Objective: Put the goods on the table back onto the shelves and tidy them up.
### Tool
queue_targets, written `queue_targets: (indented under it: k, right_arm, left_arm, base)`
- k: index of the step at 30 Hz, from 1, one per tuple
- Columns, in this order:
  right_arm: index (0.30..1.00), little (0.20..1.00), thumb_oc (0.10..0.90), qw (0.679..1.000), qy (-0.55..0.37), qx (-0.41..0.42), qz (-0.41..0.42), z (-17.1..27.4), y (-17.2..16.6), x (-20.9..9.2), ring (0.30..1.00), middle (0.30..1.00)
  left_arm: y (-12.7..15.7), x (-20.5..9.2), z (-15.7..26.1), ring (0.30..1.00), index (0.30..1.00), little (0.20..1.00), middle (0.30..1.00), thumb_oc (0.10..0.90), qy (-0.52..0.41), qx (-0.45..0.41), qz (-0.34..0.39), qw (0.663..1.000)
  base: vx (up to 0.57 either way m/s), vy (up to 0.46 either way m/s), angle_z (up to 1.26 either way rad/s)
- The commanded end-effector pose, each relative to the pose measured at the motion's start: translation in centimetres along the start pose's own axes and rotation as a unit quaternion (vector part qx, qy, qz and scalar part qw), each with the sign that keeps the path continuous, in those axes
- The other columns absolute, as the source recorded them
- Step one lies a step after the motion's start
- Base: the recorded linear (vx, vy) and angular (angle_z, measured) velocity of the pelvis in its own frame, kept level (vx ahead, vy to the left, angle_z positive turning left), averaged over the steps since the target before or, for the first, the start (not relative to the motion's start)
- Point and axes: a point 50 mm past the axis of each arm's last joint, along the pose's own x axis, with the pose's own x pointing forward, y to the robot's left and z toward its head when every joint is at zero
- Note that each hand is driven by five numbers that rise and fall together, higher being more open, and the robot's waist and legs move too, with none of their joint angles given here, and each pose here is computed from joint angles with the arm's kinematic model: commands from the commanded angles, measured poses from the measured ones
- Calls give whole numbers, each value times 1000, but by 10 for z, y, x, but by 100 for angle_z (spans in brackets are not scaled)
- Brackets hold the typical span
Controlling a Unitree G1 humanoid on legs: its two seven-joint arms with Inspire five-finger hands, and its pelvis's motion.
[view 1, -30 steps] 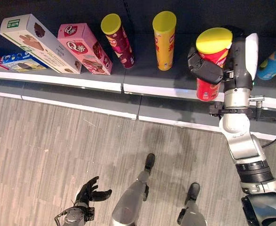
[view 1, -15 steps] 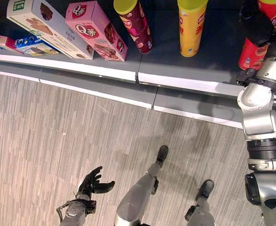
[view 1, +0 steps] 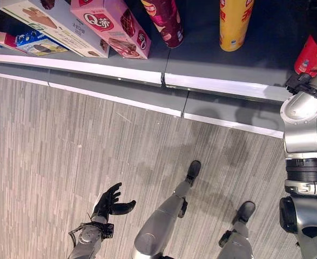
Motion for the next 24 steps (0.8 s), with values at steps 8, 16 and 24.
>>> queue_targets:
  k: [8, 16, 24]
  right_arm:
    - [300, 300, 400, 975, -154, 64, -147, 66, -41, 40, 300, 300]
    - [300, 300, 400, 975, -152, 49, -154, 62, -43, 40, 300, 300]
    - [300, 300, 400, 975, -149, 49, -160, 63, -42, 40, 300, 300]
  left_arm:
    - [17, -9, -8, 900, 900, 900, 900, 800, 5, 25, 27, 999]
    - [15, -8, -5, 900, 900, 900, 900, 800, -1, 28, 24, 999]
    - [12, -7, -4, 900, 900, 900, 900, 800, -2, 28, 24, 999]
  base:
    - [8, -1, 1]
    - [0, 0, 0]
    - [0, 0, 0]
